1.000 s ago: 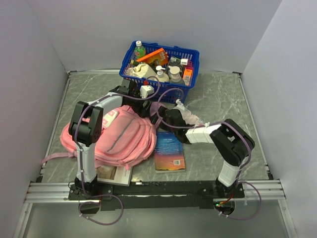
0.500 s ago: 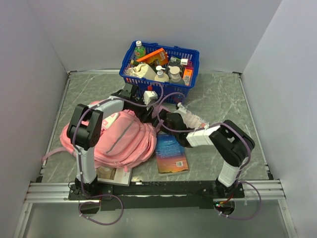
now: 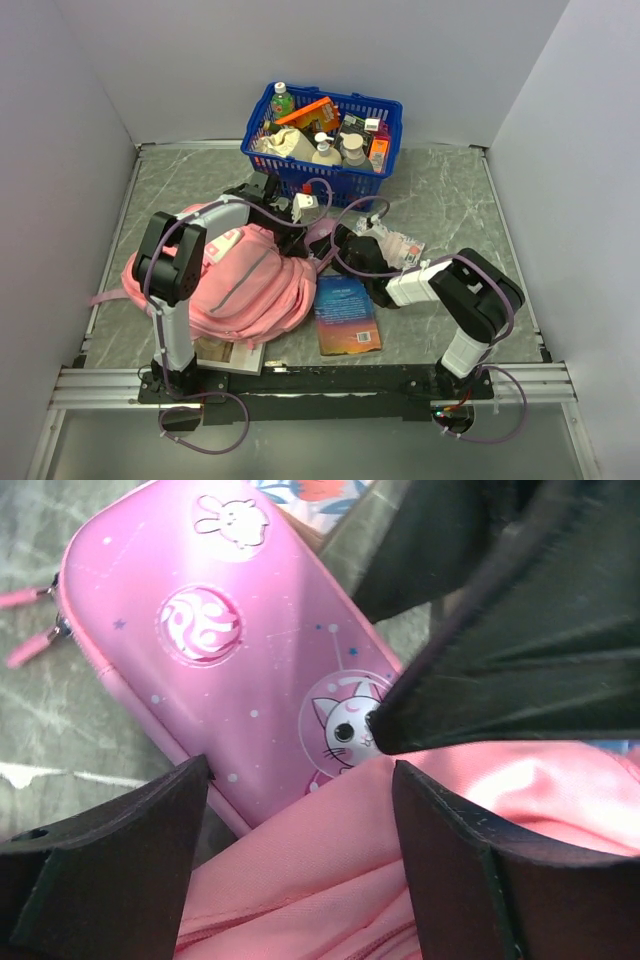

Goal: Pack the student bag
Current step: Adjust the student bag at the center of the board.

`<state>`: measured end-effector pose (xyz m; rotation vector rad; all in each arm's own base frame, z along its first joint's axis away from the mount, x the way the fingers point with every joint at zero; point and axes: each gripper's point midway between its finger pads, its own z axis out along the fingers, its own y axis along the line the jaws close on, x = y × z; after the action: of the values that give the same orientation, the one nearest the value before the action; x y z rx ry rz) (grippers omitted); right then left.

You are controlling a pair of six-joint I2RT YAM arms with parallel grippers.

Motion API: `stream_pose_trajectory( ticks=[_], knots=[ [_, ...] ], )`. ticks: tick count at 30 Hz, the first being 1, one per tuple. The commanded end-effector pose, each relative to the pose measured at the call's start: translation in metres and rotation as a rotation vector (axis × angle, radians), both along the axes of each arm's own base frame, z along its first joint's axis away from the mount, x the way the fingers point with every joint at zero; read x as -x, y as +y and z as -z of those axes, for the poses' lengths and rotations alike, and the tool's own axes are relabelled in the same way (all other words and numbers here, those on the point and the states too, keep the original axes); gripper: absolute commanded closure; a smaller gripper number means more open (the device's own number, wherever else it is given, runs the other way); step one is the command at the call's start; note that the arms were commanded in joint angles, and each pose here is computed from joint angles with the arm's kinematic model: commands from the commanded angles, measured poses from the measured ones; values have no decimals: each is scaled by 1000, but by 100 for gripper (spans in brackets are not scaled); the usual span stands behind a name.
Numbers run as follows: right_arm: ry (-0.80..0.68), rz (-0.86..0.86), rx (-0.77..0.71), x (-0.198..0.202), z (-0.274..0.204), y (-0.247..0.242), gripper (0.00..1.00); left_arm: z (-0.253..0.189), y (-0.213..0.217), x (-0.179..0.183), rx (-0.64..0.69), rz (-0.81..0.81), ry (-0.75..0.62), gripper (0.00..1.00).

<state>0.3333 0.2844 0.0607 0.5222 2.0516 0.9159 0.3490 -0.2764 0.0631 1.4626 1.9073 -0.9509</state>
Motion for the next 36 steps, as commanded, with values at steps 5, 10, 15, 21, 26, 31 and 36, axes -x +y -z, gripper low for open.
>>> stream_pose_trajectory(
  ticks=[5, 10, 15, 21, 26, 31, 36],
  knots=[
    [191, 62, 125, 18, 54, -30, 0, 4, -23, 127, 37, 304, 348, 26],
    [225, 85, 207, 30, 55, -54, 0, -4, -31, 129, 73, 331, 346, 27],
    [254, 95, 251, 49, 66, -76, 0, -10, -28, 128, 55, 323, 334, 29],
    [289, 66, 280, 62, 78, -81, 0, -4, 18, 89, -12, 172, 285, 32],
    [309, 45, 310, 80, 90, -93, 0, 13, 70, 82, -147, 117, 211, 34],
    [270, 42, 303, 70, 80, -89, 0, -14, 89, 38, -101, -27, 152, 34],
    [233, 29, 298, 53, 68, -77, 0, -59, 53, 3, 38, -61, 119, 33]
  ],
)
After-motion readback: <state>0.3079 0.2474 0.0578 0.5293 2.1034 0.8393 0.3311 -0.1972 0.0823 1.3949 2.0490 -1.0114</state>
